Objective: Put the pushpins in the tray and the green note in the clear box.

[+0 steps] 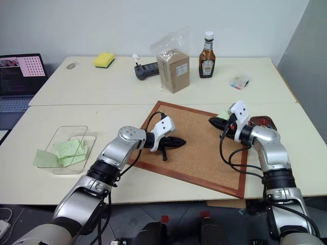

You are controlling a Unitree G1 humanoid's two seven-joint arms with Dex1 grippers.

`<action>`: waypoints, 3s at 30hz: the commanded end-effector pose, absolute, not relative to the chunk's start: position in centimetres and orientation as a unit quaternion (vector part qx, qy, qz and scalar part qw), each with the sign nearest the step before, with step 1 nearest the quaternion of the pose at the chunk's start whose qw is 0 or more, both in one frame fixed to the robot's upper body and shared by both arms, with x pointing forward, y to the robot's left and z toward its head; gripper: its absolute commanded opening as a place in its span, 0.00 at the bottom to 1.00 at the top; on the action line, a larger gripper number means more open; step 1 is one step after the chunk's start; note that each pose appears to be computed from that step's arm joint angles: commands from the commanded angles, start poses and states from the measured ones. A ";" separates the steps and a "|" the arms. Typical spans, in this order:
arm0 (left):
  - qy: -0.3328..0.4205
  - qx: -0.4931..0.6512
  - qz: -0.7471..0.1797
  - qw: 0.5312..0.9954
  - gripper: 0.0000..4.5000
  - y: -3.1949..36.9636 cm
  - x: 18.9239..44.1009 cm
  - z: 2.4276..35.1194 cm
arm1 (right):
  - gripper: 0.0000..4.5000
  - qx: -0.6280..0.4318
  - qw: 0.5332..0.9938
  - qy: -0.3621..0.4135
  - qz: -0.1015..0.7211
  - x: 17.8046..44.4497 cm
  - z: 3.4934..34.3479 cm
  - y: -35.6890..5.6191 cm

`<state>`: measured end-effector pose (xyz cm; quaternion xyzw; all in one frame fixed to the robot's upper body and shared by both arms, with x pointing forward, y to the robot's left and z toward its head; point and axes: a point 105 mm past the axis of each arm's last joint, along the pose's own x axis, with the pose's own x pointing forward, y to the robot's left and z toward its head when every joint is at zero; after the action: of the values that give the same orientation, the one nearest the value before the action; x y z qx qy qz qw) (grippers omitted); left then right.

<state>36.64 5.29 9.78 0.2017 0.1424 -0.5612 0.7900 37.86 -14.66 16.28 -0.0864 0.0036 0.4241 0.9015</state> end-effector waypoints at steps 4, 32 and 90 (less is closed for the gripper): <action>0.158 0.177 -0.561 0.793 0.00 5.1 36.4 9.0 | 0.01 -0.134 0.890 -0.033 0.434 37.2 19.1 -14.5; 0.170 -0.169 -0.643 0.728 0.96 3.5 34.7 17.8 | 0.00 -0.485 0.641 -0.147 0.576 31.1 15.9 -11.1; 0.058 -0.022 -0.613 0.788 0.00 1.4 36.3 17.6 | 0.00 -0.284 0.840 -0.120 0.447 32.1 21.9 -14.0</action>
<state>36.37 1.54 14.70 -0.0627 0.1328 -0.6101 0.7786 31.06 -11.51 20.28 -0.3094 -0.1225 0.5159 0.7894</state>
